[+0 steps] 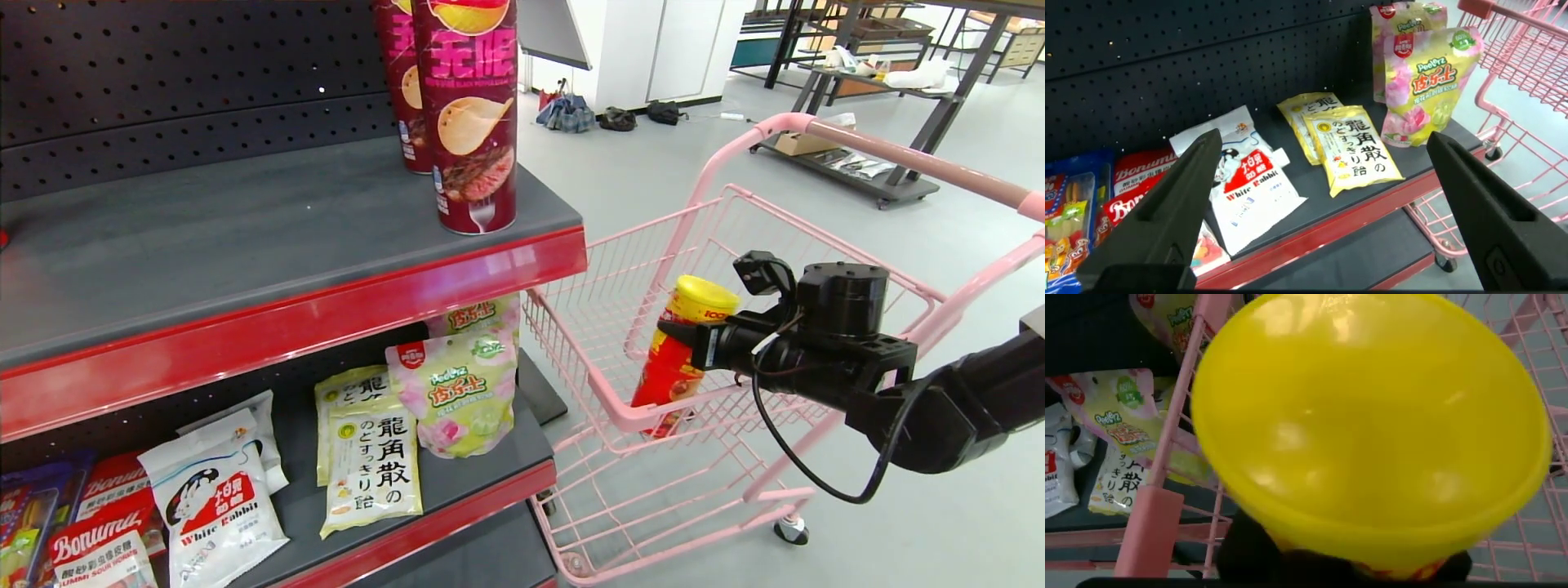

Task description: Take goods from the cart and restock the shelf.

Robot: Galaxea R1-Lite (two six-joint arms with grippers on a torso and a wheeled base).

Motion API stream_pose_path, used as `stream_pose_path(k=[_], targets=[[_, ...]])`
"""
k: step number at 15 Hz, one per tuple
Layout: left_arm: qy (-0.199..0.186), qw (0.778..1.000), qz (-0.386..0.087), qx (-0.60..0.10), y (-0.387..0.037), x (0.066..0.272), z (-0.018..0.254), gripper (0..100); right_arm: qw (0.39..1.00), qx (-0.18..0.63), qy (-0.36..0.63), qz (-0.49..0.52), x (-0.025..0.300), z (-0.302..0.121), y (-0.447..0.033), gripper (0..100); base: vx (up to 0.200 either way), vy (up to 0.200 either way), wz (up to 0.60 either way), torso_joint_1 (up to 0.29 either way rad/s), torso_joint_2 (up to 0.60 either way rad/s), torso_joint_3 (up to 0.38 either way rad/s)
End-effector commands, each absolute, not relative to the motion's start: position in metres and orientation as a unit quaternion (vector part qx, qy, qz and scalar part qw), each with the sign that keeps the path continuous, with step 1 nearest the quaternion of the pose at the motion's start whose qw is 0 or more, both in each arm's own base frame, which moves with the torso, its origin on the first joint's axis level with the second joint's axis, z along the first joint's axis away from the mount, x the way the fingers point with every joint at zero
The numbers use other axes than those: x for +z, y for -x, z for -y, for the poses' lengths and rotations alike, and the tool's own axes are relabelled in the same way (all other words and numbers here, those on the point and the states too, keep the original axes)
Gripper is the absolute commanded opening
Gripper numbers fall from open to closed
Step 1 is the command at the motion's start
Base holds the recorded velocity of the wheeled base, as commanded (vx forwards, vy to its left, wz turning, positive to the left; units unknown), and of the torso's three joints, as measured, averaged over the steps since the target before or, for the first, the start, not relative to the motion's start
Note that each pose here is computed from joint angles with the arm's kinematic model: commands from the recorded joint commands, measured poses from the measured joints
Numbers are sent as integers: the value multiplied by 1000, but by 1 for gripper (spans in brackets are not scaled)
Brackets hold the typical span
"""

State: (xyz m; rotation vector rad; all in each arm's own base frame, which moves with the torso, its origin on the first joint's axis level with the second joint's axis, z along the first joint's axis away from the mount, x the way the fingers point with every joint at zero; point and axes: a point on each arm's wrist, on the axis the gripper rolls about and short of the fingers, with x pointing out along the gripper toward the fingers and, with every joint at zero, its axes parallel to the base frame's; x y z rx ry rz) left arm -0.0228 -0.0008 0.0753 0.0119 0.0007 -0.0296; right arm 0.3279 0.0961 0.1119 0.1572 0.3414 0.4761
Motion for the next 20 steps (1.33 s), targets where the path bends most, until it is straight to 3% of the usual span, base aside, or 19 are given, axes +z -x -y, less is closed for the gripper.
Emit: stream_pose_path(k=[1, 4, 8, 10, 11, 12, 13, 15, 20], targets=[[-6, 1000, -1, -15, 23, 75, 1, 100, 953, 237, -76, -174, 108, -98, -328, 0, 0, 0, 0, 0, 0, 0], [-6, 1000, -1, -15, 23, 75, 1, 100, 954, 240, -74, -164, 111, -99, -328, 0, 0, 0, 0, 0, 0, 0], [-2, 1000, -1, -15, 23, 75, 1, 100, 970, 240, -35, -6, 202, -98, -347, 0, 0, 0, 0, 0, 0, 0], [-2, 1000, -1, -15, 23, 75, 1, 100, 972, 235, -19, 10, 260, -88, -324, 0, 0, 0, 0, 0, 0, 0], [-2, 1000, -1, -15, 23, 75, 1, 100, 972, 235, -17, 12, 264, -88, -321, 0, 0, 0, 0, 0, 0, 0], [-2, 1000, -1, -15, 23, 75, 1, 100, 976, 213, 10, 31, 296, -76, -287, 0, 0, 0, 0, 0, 0, 0], [-2, 1000, -1, -15, 23, 75, 1, 100, 979, 200, 15, 35, 301, -73, -278, 0, 0, 0, 0, 0, 0, 0], [-1, 1000, -2, -15, 23, 75, 1, 100, 995, 88, 28, 31, 309, -52, -203, 0, 0, 0, 0, 0, 0, 0], [-1, 1000, -1, -16, 23, 75, 1, 100, 994, 68, 50, -66, 256, -10, -59, 0, 0, 0, 0, 0, 0, 0]])
